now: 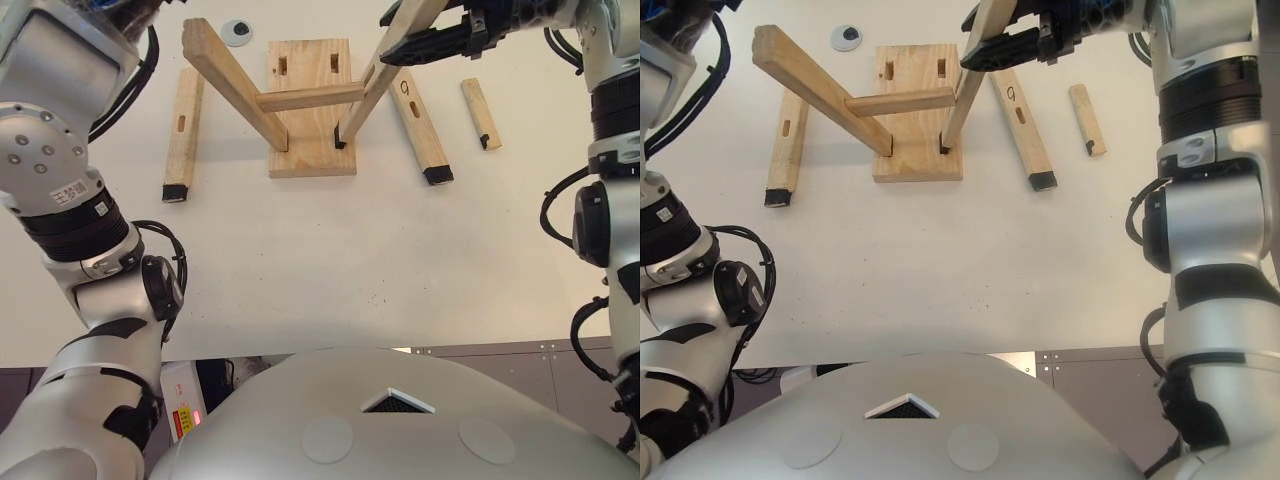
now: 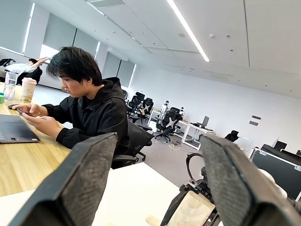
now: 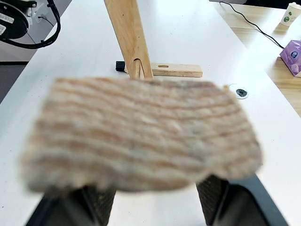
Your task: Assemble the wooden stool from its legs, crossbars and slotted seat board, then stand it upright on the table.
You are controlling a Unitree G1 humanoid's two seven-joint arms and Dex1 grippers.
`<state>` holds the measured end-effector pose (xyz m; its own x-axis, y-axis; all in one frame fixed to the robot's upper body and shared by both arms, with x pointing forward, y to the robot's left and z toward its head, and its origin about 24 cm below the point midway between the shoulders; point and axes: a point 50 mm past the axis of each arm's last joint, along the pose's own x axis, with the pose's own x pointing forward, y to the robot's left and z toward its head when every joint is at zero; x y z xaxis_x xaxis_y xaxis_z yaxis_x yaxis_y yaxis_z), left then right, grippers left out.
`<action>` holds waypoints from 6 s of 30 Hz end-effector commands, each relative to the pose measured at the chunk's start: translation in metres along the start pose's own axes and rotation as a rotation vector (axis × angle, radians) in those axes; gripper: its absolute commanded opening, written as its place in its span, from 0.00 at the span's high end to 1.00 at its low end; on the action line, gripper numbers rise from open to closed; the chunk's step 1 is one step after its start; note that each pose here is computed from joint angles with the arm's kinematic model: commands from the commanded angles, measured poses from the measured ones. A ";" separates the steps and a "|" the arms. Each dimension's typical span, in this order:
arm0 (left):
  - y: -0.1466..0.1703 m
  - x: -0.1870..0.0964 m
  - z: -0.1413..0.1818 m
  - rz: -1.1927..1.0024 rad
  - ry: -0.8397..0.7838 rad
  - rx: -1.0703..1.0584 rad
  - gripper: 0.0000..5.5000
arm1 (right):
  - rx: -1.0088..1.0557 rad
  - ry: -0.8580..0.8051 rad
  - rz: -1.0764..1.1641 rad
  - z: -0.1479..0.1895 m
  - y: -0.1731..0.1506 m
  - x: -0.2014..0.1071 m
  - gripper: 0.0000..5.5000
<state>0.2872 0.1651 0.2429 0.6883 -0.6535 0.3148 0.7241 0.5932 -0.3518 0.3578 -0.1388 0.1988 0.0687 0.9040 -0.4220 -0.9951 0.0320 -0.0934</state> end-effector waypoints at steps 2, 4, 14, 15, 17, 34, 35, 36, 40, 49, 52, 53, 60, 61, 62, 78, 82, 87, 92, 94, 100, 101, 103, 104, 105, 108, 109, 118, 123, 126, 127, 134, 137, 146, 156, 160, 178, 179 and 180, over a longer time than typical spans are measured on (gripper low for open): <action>0.000 -0.001 -0.003 0.034 0.107 0.077 0.42 | -0.057 0.009 0.028 0.007 0.008 0.009 0.63; -0.006 -0.002 -0.001 0.010 0.214 0.154 0.42 | -0.045 0.002 0.026 0.007 0.009 0.010 0.63; -0.030 0.003 -0.014 -0.128 0.572 0.392 0.47 | -0.035 0.005 0.017 0.002 0.014 0.015 0.63; -0.029 0.005 -0.020 -0.108 0.578 0.403 0.51 | -0.035 0.005 0.017 0.002 0.015 0.015 0.63; -0.030 0.006 -0.031 -0.075 0.601 0.439 0.56 | -0.036 0.008 0.019 0.001 0.016 0.015 0.63; -0.009 -0.008 -0.091 0.059 0.787 0.566 1.00 | -0.053 0.025 0.024 0.004 0.022 0.021 0.63; -0.009 -0.008 -0.092 0.060 0.789 0.565 1.00 | -0.053 0.027 0.025 0.004 0.022 0.022 0.63; -0.009 -0.009 -0.095 0.058 0.799 0.559 1.00 | -0.054 0.027 0.018 0.004 0.021 0.023 0.63; -0.008 -0.014 -0.109 0.052 0.851 0.541 1.00 | -0.059 0.020 0.000 0.007 0.020 0.028 0.63; -0.008 -0.018 -0.121 0.050 0.882 0.532 1.00 | -0.054 -0.017 0.033 0.011 0.034 0.059 0.63; -0.007 -0.018 -0.123 0.056 0.884 0.525 1.00 | -0.045 0.021 0.033 0.002 0.038 0.070 0.63; -0.006 -0.018 -0.123 0.060 0.883 0.524 1.00 | -0.040 0.031 0.024 -0.001 0.039 0.072 0.63; -0.003 0.007 -0.043 0.138 0.430 0.516 1.00 | 0.053 -0.086 -0.064 0.006 0.034 0.067 0.44; -0.005 0.008 -0.026 0.137 0.358 0.508 1.00 | 0.051 -0.097 -0.074 0.008 0.034 0.065 0.40; -0.008 0.008 -0.009 0.134 0.292 0.505 1.00 | 0.046 -0.106 -0.082 0.009 0.033 0.063 0.37; 0.067 -0.075 0.072 0.780 -0.111 0.410 1.00 | 0.371 -0.582 -0.559 0.016 0.031 -0.001 0.58; 0.090 -0.102 0.021 0.954 0.130 0.444 1.00 | 0.298 -0.250 -1.014 -0.019 0.037 0.024 0.70; 0.077 -0.093 -0.039 0.879 0.309 0.336 1.00 | 0.246 -0.094 -1.130 -0.017 0.051 0.069 0.87; 0.038 -0.051 -0.069 0.658 0.386 0.266 1.00 | 0.144 -0.041 -0.928 0.008 0.066 0.129 0.99; 0.035 -0.046 -0.072 0.647 0.385 0.252 1.00 | 0.128 -0.021 -0.867 0.008 0.071 0.139 0.99; 0.057 -0.039 -0.076 0.679 0.446 0.344 1.00 | 0.005 -0.036 -0.690 0.018 0.090 0.154 0.99; 0.063 -0.036 -0.076 0.674 0.456 0.370 1.00 | -0.022 -0.052 -0.661 0.022 0.093 0.155 0.99; 0.074 -0.030 -0.077 0.662 0.467 0.400 1.00 | -0.057 -0.080 -0.614 0.029 0.098 0.157 0.99; 0.081 -0.026 -0.078 0.657 0.474 0.411 1.00 | -0.065 -0.089 -0.599 0.032 0.098 0.157 0.99; 0.088 -0.023 -0.080 0.655 0.481 0.416 1.00 | -0.074 -0.096 -0.583 0.035 0.099 0.158 0.99; 0.104 -0.011 -0.085 0.659 0.474 0.423 1.00 | -0.088 -0.108 -0.544 0.041 0.100 0.162 0.99; 0.108 -0.007 -0.084 0.667 0.467 0.438 1.00 | -0.086 -0.111 -0.536 0.042 0.100 0.163 0.99; 0.126 -0.045 -0.054 0.809 0.369 0.470 1.00 | -0.035 -0.068 -0.640 0.028 0.071 0.138 0.99; 0.089 -0.097 -0.076 0.573 0.771 0.475 1.00 | 0.020 0.182 -0.776 -0.044 0.025 0.102 0.99; 0.059 -0.118 -0.066 0.331 0.961 0.528 1.00 | 0.073 0.269 -0.787 -0.083 0.009 0.095 0.99; 0.052 -0.124 -0.061 0.271 1.008 0.541 1.00 | 0.092 0.291 -0.770 -0.093 0.007 0.096 0.99; 0.013 -0.127 -0.088 -0.062 1.089 0.374 1.00 | 0.132 0.388 -0.636 -0.123 0.011 0.103 0.99; 0.020 -0.124 -0.125 -0.030 1.111 0.323 1.00 | 0.120 0.413 -0.594 -0.128 0.015 0.105 0.99; 0.073 -0.115 -0.136 0.326 1.056 0.395 1.00 | 0.125 0.393 -0.435 -0.118 0.047 0.111 0.99; 0.095 -0.068 -0.148 0.395 0.881 0.326 1.00 | 0.186 0.362 -0.393 -0.104 0.081 0.127 0.99; 0.103 -0.054 -0.153 0.409 0.836 0.296 1.00 | 0.208 0.360 -0.470 -0.106 0.073 0.126 0.99; 0.118 -0.084 -0.033 0.765 0.370 0.462 1.00 | 0.339 0.328 -0.943 -0.092 0.033 -0.010 0.69; 0.118 -0.083 -0.033 0.769 0.357 0.466 1.00 | 0.353 0.344 -0.939 -0.100 0.037 -0.009 0.67; 0.118 -0.083 -0.032 0.776 0.348 0.477 1.00 | 0.362 0.352 -0.943 -0.105 0.040 -0.008 0.62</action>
<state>0.3133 0.2743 0.1402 0.9773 -0.0746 -0.1981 0.0861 0.9950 0.0501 0.3292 -0.1857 0.1135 0.7878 0.2979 -0.5390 -0.4938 0.8287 -0.2637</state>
